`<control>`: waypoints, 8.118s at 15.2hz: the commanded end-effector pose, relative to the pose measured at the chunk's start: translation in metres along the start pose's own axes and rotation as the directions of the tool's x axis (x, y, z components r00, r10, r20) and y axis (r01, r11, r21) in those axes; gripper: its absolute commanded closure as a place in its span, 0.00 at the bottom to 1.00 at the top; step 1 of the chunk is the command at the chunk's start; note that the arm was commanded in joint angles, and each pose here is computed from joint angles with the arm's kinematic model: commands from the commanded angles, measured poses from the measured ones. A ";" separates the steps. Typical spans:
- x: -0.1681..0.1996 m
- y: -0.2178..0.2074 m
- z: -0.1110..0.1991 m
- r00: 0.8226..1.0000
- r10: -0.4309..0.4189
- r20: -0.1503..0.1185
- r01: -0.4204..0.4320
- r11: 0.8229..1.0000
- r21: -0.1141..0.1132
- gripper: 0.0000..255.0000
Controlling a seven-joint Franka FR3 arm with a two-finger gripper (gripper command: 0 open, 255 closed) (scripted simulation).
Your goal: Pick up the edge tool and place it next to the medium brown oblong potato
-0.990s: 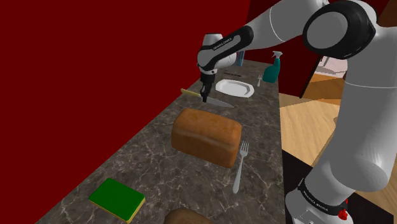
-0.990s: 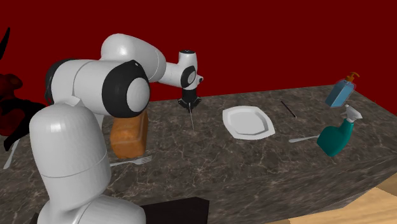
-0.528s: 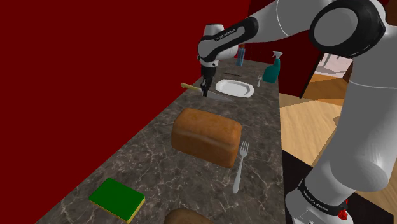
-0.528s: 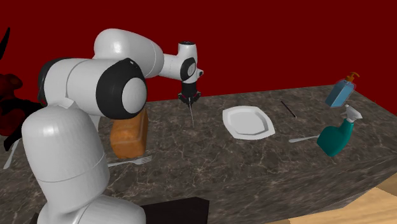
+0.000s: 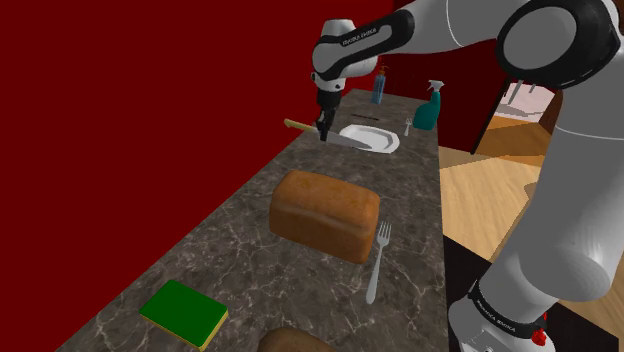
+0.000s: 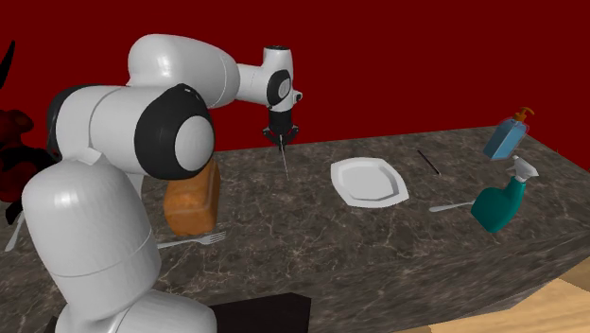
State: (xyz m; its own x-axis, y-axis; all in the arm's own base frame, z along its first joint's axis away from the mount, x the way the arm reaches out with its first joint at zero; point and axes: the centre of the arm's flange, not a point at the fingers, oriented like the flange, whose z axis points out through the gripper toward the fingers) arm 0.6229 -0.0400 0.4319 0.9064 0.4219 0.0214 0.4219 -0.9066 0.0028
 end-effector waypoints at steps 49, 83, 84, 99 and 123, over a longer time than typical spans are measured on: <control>-0.148 -0.480 -0.068 1.000 0.000 0.000 0.000 1.000 0.000 1.00; -0.243 -0.784 -0.024 1.000 0.000 0.000 0.000 1.000 0.000 1.00; -0.243 -0.784 -0.019 1.000 0.000 0.000 0.000 1.000 0.000 1.00; -0.245 -0.784 0.061 1.000 0.000 0.000 0.000 1.000 0.000 1.00; -0.245 -0.784 0.036 1.000 0.000 0.001 0.000 1.000 0.000 0.00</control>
State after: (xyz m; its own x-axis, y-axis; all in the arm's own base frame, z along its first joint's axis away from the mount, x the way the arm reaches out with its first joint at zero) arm 0.0701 0.5677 0.3865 0.9063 0.4220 0.0218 0.4220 -0.9066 0.0020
